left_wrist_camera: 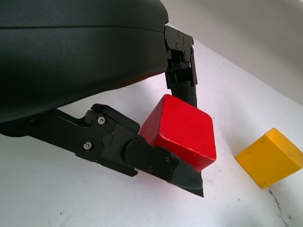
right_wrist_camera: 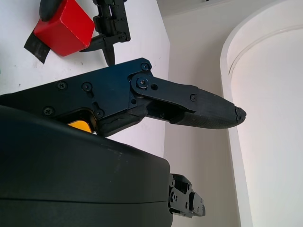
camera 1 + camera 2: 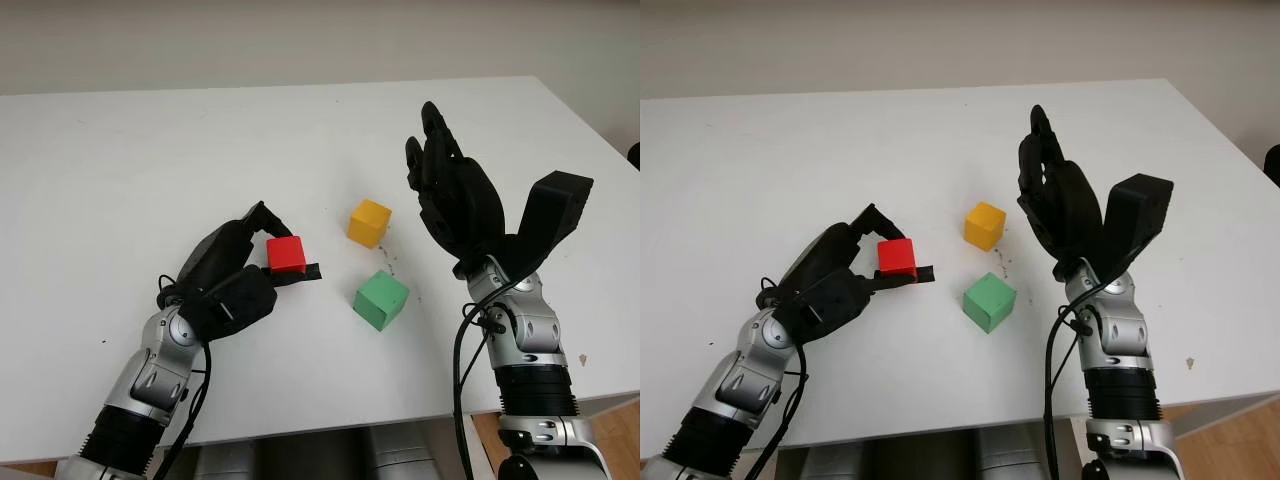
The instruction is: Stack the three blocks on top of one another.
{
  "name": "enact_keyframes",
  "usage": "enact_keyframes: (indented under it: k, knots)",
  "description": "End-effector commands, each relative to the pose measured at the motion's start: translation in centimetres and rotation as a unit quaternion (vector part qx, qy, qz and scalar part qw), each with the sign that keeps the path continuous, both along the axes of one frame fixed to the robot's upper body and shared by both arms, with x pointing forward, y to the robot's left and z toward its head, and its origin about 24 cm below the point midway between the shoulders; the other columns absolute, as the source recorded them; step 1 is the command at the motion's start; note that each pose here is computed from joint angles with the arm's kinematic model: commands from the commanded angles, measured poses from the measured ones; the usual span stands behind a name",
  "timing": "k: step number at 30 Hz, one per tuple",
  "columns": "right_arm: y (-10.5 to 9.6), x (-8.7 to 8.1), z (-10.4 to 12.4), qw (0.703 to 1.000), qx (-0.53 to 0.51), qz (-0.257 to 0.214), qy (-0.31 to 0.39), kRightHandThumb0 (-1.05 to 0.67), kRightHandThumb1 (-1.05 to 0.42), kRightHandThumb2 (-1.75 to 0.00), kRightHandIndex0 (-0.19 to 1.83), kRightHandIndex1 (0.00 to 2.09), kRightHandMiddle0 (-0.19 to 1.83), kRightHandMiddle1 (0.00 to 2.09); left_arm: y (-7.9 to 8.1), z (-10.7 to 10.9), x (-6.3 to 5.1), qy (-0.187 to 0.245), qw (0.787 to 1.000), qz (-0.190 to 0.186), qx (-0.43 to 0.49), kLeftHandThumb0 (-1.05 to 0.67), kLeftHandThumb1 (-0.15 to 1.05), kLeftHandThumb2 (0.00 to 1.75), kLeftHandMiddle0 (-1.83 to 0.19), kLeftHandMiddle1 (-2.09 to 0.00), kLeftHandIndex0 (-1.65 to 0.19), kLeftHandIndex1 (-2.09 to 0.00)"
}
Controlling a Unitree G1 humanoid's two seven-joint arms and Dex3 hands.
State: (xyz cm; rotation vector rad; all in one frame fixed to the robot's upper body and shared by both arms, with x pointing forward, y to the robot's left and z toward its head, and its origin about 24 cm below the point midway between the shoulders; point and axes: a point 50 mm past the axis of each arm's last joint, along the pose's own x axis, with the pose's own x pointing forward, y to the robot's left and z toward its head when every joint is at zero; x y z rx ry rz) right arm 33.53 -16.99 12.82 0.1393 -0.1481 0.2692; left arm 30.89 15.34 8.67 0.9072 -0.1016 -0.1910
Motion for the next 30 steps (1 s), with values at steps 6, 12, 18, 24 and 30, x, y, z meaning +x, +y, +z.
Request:
enact_keyframes:
  k: [6, 12, 18, 24, 30]
  knots:
    - [0.05, -0.11, 0.54, 1.000, -0.001, 0.000, -0.012, -0.75, -1.05, -0.68, -0.19, 0.00, -0.19, 0.00, -0.11, -0.10, 0.31, -0.009, 0.999, -0.005, 0.044, -0.48, 1.05, 0.14, -0.13, -0.06, -0.31, -1.69]
    - [0.05, -0.13, 0.55, 1.000, -0.003, 0.001, -0.013, -0.75, -1.05, -0.67, -0.19, 0.00, -0.19, 0.00, -0.38, -0.21, 0.46, 0.003, 0.999, -0.012, 0.043, -0.48, 1.05, 0.14, -0.12, -0.05, -0.31, -1.61]
    - [0.01, -0.19, 0.52, 1.000, -0.001, 0.003, -0.012, -0.75, -1.05, -0.68, -0.19, 0.00, -0.19, 0.00, -0.47, -0.28, 0.42, 0.014, 0.999, -0.020, 0.039, -0.50, 1.05, 0.08, -0.03, -0.04, -0.26, -1.13]
    - [0.10, -0.20, 0.49, 1.000, 0.000, 0.001, -0.011, -0.75, -1.05, -0.67, -0.19, 0.00, -0.19, 0.00, -0.50, 0.12, 0.19, 0.031, 0.998, -0.034, 0.039, -0.64, 1.03, 0.05, 0.18, -0.02, -0.15, -0.08]
    - [0.04, -0.18, 0.39, 1.000, -0.002, 0.002, -0.008, -0.75, -1.05, -0.66, -0.19, 0.00, -0.19, 0.00, -0.58, 0.51, -0.31, 0.021, 0.999, -0.033, 0.025, -0.65, 0.98, 0.04, 0.19, 0.00, 0.17, -0.01]
